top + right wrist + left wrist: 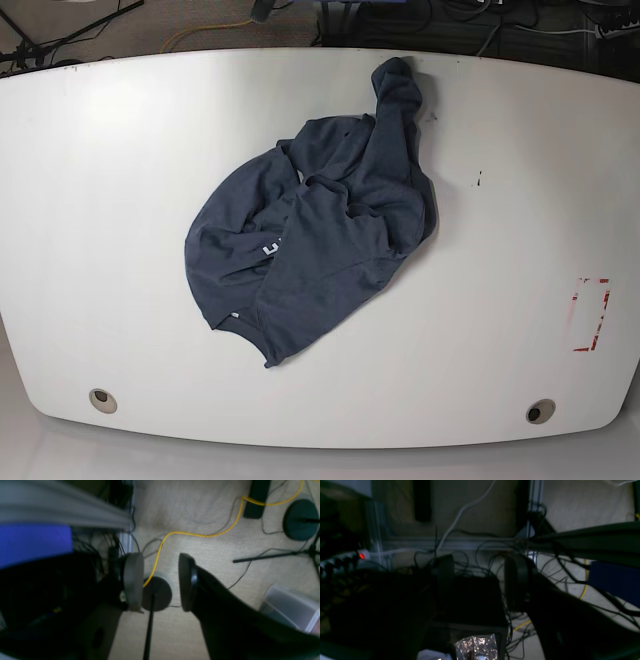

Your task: Fold the T-shirt properly

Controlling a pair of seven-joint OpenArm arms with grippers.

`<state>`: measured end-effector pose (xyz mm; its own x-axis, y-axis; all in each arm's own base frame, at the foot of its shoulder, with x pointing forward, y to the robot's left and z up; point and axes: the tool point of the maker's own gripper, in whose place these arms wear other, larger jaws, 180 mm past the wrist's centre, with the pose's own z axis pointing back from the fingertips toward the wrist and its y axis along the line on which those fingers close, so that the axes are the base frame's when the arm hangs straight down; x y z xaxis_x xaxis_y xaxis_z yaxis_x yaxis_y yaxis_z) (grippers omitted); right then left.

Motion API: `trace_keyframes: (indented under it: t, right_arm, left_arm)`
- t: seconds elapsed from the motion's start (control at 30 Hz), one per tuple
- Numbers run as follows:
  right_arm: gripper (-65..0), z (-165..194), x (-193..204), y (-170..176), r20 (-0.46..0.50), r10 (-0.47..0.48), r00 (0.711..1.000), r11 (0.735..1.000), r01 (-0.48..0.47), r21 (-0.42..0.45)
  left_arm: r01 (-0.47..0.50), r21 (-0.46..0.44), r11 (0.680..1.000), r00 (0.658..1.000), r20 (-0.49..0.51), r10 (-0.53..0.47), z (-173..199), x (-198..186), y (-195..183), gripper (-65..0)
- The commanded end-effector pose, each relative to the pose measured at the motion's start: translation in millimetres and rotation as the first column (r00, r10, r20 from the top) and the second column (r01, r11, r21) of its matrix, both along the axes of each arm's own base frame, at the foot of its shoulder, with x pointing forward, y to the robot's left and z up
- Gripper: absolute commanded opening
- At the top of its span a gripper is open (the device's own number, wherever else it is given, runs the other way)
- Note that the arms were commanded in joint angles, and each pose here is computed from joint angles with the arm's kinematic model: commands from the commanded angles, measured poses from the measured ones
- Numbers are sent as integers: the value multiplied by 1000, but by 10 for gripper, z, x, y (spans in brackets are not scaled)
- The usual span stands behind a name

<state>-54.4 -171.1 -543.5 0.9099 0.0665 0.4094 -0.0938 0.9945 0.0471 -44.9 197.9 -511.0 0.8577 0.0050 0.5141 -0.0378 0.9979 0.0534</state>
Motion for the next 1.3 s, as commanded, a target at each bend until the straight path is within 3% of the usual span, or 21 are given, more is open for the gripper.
trace_keyframes:
  t: [0.0,0.17,0.57,0.67,0.8,1.0,1.27]
  right_arm:
    - [-431,171,63,-74,45,-23,999,1000,23,-2]
    - [-431,491,156,-159,83,-59,995,998,57,24]
    - [-433,1303,534,-158,196,-139,971,981,109,159]
    - [-433,1497,670,-161,252,-156,955,980,118,161]
    - [-428,1770,865,-135,329,-169,929,980,124,155]
    - [-426,1835,1033,-143,368,-182,912,979,134,154]
    - [-426,1843,1168,-97,401,-201,894,975,141,174]
  left_arm:
    - [-25,-8,1000,998,58,25,213,56,42,-353]
    - [-73,-45,996,988,133,79,557,164,40,-351]
    - [15,-58,998,940,341,5,1395,726,-164,-349]
    - [31,-57,998,925,380,-7,1530,839,-193,-292]
    - [88,-39,995,906,418,-63,1644,982,-185,-210]
    - [181,-41,983,881,452,-143,1660,1159,-265,-181]
    - [369,-83,926,822,495,-283,1640,1394,-617,-165]
